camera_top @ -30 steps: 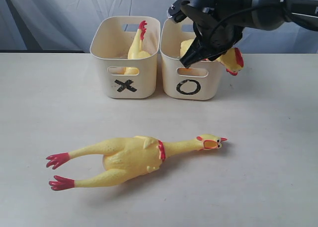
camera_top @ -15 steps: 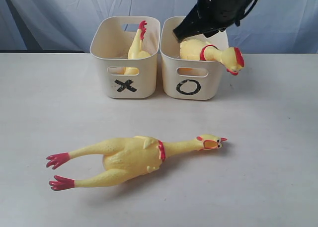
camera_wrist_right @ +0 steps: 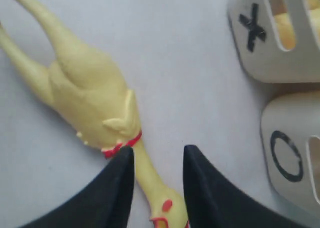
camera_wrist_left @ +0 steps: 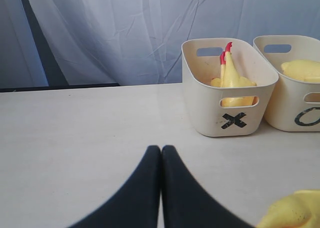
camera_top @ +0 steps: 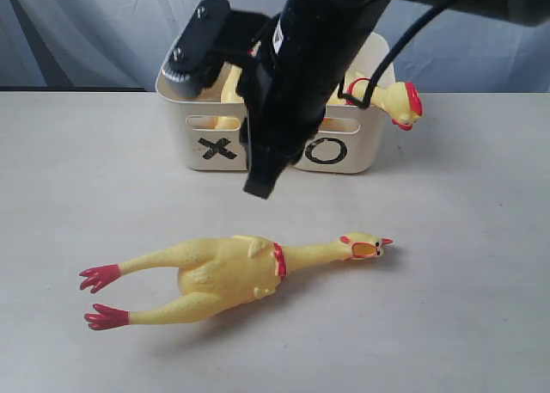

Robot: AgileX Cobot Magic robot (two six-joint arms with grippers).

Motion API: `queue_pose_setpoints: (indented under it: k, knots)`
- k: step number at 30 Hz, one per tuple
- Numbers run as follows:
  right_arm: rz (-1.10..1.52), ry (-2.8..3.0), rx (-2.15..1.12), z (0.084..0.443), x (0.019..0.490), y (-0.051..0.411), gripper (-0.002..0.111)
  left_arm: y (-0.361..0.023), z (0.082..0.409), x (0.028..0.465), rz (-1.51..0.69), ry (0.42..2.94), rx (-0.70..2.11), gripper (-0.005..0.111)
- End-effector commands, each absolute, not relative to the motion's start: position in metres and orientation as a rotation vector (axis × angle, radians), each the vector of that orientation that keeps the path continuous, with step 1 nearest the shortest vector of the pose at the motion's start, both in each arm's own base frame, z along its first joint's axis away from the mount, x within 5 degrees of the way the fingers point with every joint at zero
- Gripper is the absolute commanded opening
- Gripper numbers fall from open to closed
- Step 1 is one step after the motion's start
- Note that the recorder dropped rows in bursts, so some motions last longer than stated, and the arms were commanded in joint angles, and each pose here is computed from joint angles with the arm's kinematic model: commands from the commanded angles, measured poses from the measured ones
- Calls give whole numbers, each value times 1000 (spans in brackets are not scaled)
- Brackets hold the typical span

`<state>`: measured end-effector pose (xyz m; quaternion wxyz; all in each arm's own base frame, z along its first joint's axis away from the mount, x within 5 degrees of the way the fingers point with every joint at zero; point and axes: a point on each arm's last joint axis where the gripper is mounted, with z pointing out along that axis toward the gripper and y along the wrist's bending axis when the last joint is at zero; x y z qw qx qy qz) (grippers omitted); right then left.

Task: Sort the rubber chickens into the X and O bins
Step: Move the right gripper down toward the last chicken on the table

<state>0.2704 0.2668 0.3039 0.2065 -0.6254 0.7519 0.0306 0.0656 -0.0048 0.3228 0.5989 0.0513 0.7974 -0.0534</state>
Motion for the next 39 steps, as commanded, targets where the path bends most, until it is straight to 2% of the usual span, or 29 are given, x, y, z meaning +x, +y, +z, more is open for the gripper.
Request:
queue_pose_setpoints:
  k: [1, 6, 11, 17, 28, 39]
  knots:
    - [-50, 2111, -1891, 267, 274, 259, 42, -4, 321, 65, -119, 1854, 121, 0]
    - [-185, 2117, -2003, 225, 274, 250, 52, -4, 321, 65, -117, 1857, 121, 0]
    - [-275, 2084, -2096, 192, 274, 243, 52, -4, 321, 65, -115, 1861, 120, 0]
    - [-257, 2061, -2110, 167, 278, 248, 52, -4, 320, 65, -115, 1863, 119, 0]
    - [-312, 2047, -2190, 138, 284, 250, 50, -4, 320, 65, -114, 1865, 119, 0]
    - [-316, 2040, -2195, 133, 285, 250, 47, -4, 320, 65, -114, 1865, 119, 0]
